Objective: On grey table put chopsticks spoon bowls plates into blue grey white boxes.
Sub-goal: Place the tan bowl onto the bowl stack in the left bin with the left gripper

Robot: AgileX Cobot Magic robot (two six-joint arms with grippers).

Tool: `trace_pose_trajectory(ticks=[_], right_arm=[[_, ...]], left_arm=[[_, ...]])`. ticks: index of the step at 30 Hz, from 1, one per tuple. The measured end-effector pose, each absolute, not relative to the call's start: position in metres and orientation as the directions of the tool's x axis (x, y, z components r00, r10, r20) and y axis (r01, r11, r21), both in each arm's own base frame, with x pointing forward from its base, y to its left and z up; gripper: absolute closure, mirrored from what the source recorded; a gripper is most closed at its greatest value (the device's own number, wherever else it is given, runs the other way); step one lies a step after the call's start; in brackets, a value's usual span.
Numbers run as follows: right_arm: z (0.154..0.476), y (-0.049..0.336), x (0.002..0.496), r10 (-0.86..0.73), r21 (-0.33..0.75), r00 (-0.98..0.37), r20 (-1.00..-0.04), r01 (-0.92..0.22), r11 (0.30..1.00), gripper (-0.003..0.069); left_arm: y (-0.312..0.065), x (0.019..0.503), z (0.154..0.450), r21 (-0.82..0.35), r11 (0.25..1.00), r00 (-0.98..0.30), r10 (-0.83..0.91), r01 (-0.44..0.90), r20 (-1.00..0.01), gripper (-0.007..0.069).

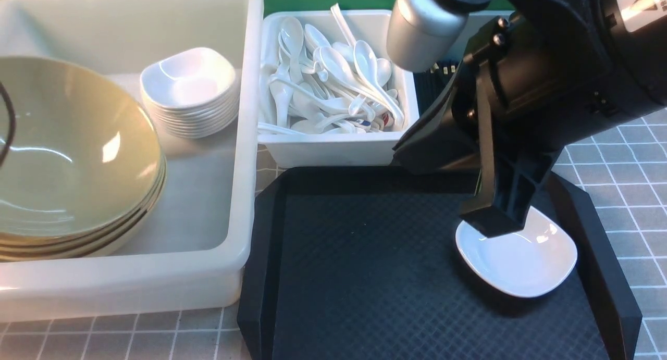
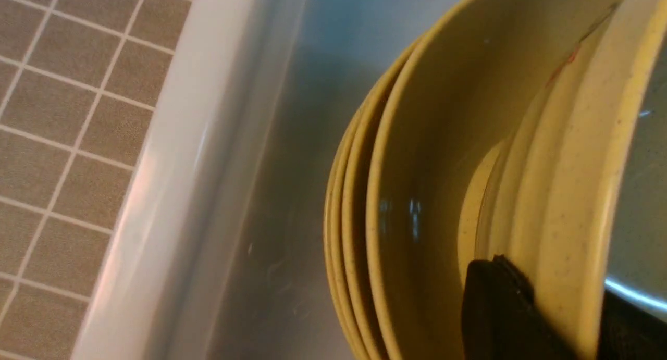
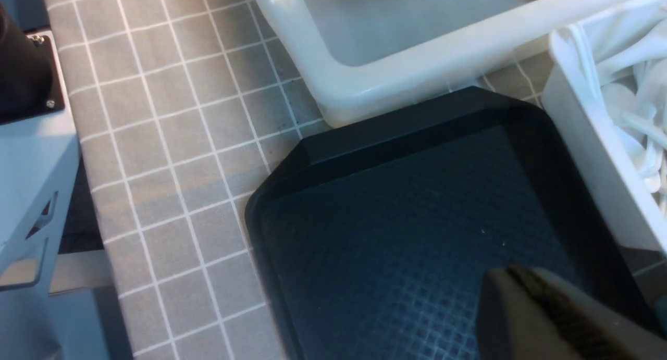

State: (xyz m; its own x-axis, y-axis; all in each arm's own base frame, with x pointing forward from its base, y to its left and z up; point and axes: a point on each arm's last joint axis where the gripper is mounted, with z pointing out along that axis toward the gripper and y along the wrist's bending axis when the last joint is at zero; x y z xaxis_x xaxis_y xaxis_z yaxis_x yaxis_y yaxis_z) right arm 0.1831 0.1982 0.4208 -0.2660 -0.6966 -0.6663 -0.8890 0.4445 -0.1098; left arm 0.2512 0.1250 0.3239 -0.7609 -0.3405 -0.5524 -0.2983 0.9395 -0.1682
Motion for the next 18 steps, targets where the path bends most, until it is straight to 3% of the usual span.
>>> trace_pose_trajectory(ticks=[4, 8, 9, 14, 16, 18], right_arm=[[0.421, 0.198, 0.183, -0.698, -0.109, -0.266, -0.664, -0.890, 0.443, 0.0625], [0.421, 0.198, 0.183, -0.700, -0.112, -0.263, -0.664, -0.891, 0.441, 0.0625], [0.421, 0.198, 0.183, -0.702, -0.115, -0.259, -0.664, -0.892, 0.438, 0.0625], [0.420, 0.198, 0.183, -0.705, -0.120, -0.252, -0.662, -0.894, 0.432, 0.0625], [0.420, 0.198, 0.183, -0.709, -0.119, -0.254, -0.658, -0.895, 0.431, 0.0625], [0.420, 0.197, 0.182, -0.715, -0.117, -0.257, -0.651, -0.896, 0.429, 0.0625]], left_arm=[[0.127, 0.253, 0.315, -0.146, 0.950, -0.782, -0.310, -0.275, -0.542, 0.0566], [0.128, 0.253, 0.313, -0.110, 0.964, -0.796, -0.262, -0.242, -0.545, 0.0422], [0.128, 0.253, 0.313, -0.107, 0.965, -0.796, -0.258, -0.239, -0.547, 0.0340], [0.128, 0.253, 0.316, -0.104, 0.966, -0.796, -0.253, -0.235, -0.550, 0.0130], [0.128, 0.250, 0.328, -0.077, 0.971, -0.792, -0.230, -0.227, -0.566, 0.0039], [0.126, 0.245, 0.349, -0.047, 0.973, -0.764, -0.208, -0.227, -0.610, 0.0000]])
